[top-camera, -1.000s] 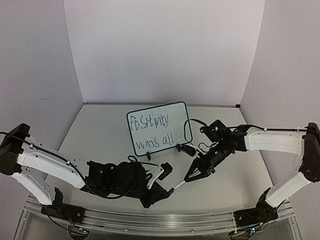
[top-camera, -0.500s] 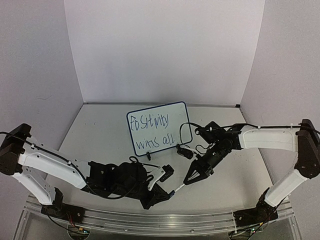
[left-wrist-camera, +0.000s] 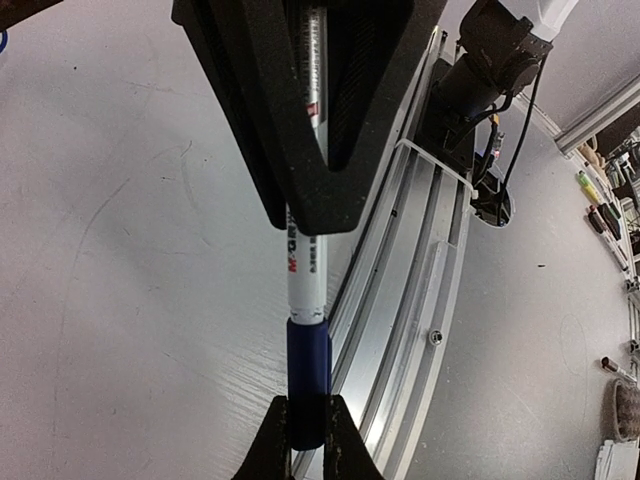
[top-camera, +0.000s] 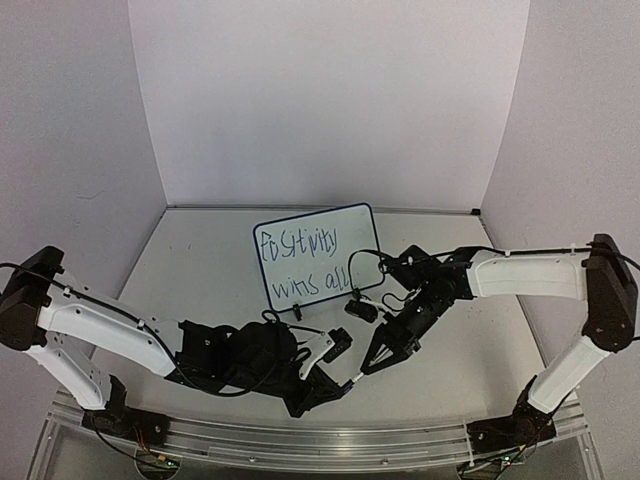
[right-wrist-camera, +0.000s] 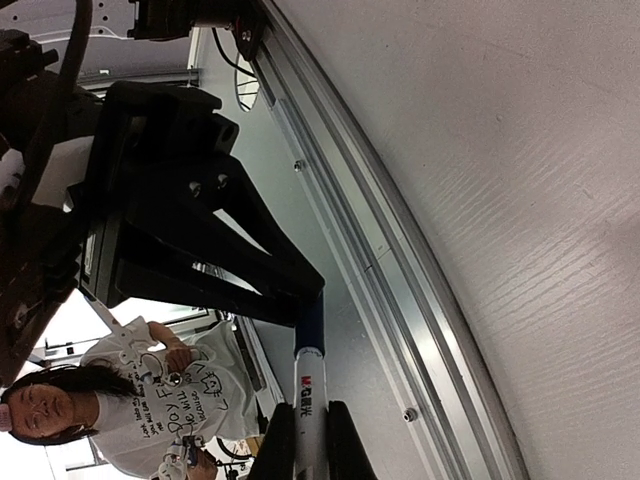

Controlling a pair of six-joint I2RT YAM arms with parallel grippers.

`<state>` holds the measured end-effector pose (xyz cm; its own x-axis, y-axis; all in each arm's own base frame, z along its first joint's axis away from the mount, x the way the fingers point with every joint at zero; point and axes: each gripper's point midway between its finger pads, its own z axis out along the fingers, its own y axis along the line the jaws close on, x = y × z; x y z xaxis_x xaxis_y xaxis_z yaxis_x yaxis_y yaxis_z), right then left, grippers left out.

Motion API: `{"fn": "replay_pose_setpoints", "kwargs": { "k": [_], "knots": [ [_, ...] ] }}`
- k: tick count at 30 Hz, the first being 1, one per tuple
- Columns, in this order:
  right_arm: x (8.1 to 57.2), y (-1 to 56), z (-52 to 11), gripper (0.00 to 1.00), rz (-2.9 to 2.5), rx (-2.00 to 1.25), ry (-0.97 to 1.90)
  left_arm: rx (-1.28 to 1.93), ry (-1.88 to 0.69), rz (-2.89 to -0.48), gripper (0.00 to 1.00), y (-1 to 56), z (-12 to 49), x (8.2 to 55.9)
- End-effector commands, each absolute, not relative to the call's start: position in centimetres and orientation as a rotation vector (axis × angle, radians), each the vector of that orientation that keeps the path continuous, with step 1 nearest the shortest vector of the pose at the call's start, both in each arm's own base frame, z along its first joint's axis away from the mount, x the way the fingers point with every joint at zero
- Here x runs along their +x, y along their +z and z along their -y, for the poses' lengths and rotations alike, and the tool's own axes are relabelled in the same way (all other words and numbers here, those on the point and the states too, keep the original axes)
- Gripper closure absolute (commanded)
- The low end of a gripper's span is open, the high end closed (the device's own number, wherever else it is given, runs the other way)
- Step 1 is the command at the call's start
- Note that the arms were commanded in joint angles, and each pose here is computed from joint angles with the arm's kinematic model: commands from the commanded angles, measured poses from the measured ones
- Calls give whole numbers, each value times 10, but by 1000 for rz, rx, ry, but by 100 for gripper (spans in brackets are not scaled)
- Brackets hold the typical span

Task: Write a sentence on the whiteboard
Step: Insert the whiteboard marker without the cap into the pen cap.

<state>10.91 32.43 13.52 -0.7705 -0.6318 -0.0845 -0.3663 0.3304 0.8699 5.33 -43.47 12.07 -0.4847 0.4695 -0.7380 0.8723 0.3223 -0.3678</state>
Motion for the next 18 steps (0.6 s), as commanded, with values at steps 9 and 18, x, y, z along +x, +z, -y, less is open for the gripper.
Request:
{"fn": "replay_pose_setpoints", "kwargs": {
  "k": [9, 18],
  "knots": [
    [103, 143, -336, 100, 2273, 986, -1442, 1127, -1157, -1929, 100, 175, 453, 55],
    [94, 145, -340, 100, 2229, 1021, -1456, 1103, -1205, -1862, 100, 196, 458, 56]
  ]
}}
